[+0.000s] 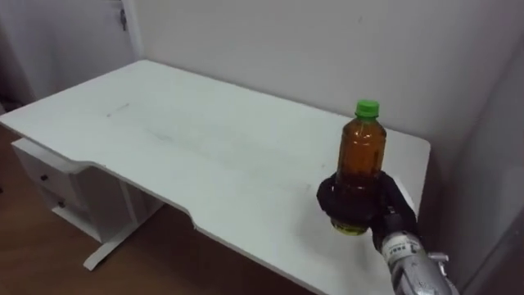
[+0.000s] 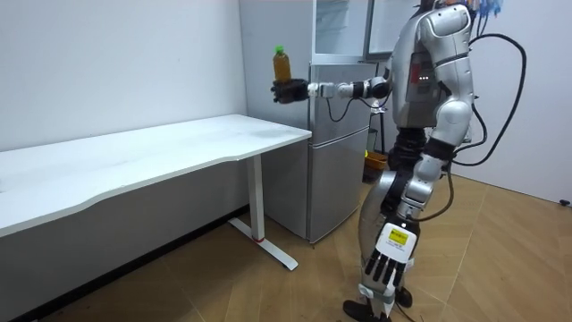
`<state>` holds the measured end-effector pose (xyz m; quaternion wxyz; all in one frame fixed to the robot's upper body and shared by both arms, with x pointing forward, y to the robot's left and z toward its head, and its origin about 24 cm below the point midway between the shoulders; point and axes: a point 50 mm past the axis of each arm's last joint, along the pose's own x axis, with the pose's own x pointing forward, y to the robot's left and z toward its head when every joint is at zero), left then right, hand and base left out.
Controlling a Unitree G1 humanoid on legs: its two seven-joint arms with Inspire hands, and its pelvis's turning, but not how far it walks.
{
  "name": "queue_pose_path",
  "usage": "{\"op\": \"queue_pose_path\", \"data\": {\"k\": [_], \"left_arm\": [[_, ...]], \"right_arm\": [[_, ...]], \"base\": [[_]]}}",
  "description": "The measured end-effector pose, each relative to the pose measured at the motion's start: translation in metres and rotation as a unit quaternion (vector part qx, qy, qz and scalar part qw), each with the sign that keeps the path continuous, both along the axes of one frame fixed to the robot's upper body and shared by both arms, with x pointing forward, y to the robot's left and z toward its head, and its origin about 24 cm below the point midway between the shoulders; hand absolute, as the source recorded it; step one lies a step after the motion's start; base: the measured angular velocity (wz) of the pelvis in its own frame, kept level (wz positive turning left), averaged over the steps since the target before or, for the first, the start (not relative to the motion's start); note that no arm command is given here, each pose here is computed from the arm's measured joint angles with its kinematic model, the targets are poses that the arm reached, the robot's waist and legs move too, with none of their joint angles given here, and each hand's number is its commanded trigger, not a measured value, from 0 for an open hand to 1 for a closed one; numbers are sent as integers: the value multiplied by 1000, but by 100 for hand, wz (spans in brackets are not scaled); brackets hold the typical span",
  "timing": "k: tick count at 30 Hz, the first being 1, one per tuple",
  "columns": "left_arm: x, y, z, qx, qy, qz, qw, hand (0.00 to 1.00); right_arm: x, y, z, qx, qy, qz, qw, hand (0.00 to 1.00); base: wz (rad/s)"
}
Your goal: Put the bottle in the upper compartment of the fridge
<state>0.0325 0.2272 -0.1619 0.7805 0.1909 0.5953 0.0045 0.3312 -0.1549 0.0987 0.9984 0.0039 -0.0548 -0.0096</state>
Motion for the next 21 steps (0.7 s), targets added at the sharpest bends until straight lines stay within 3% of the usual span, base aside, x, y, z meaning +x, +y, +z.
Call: {"op": "queue_pose_path", "data": {"k": [13, 21], "left_arm": [[-6, 12, 2, 19, 7, 5, 1000, 0], [-2, 15, 2, 22, 4, 11, 1000, 0]], "right_arm": [[-28, 3, 51, -49, -126, 63, 989, 100], [-36, 0, 60, -77, -147, 63, 984, 100]], "base": [[-8], [-11]]}}
